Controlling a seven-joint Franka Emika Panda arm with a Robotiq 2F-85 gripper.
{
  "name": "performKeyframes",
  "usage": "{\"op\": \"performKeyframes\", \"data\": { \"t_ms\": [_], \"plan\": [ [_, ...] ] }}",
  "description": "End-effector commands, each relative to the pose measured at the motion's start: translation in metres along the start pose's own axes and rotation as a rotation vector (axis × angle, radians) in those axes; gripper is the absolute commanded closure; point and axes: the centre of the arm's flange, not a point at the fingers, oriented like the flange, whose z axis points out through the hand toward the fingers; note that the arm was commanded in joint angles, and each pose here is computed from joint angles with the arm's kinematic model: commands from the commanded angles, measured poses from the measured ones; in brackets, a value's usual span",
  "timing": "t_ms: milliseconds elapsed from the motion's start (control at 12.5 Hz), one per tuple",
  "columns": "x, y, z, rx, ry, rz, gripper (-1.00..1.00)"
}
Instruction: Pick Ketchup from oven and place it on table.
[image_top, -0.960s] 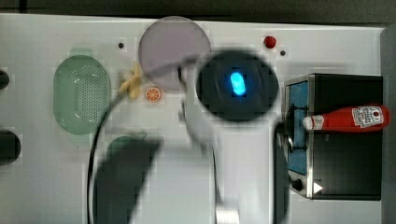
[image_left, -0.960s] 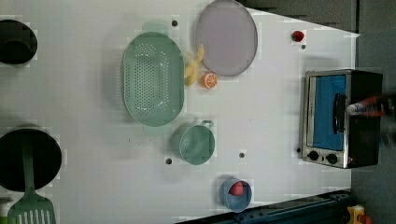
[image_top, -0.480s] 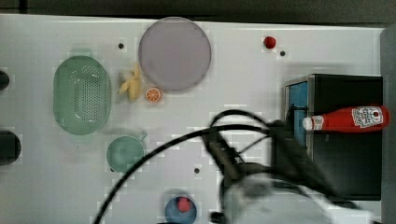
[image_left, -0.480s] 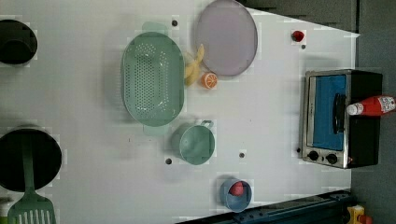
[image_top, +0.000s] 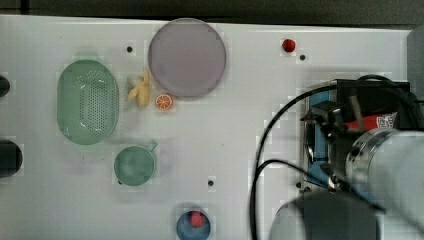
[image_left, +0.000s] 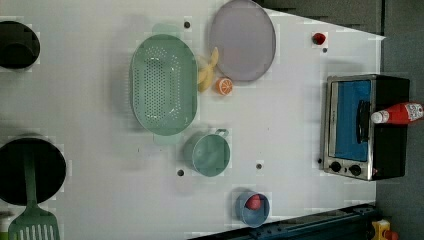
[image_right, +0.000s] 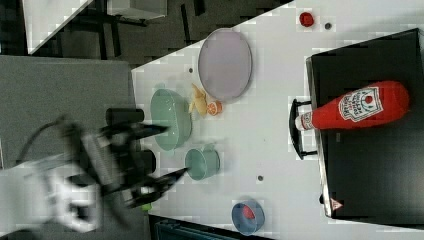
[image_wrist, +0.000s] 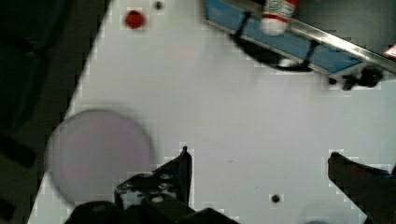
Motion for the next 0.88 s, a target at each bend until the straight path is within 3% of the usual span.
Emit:
{"op": "performKeyframes", "data": {
  "t_ms": [80, 720, 880],
  "plan": [
    [0.069, 0.043, 0.042, -0.018, -0.008, 0.178, -1.0],
    [0.188, 0.057, 0.126, -0.105, 0.169, 0.348, -1.0],
    [0.204, 0.054, 0.151, -0.107, 0.181, 0.376, -1.0]
  ]
}}
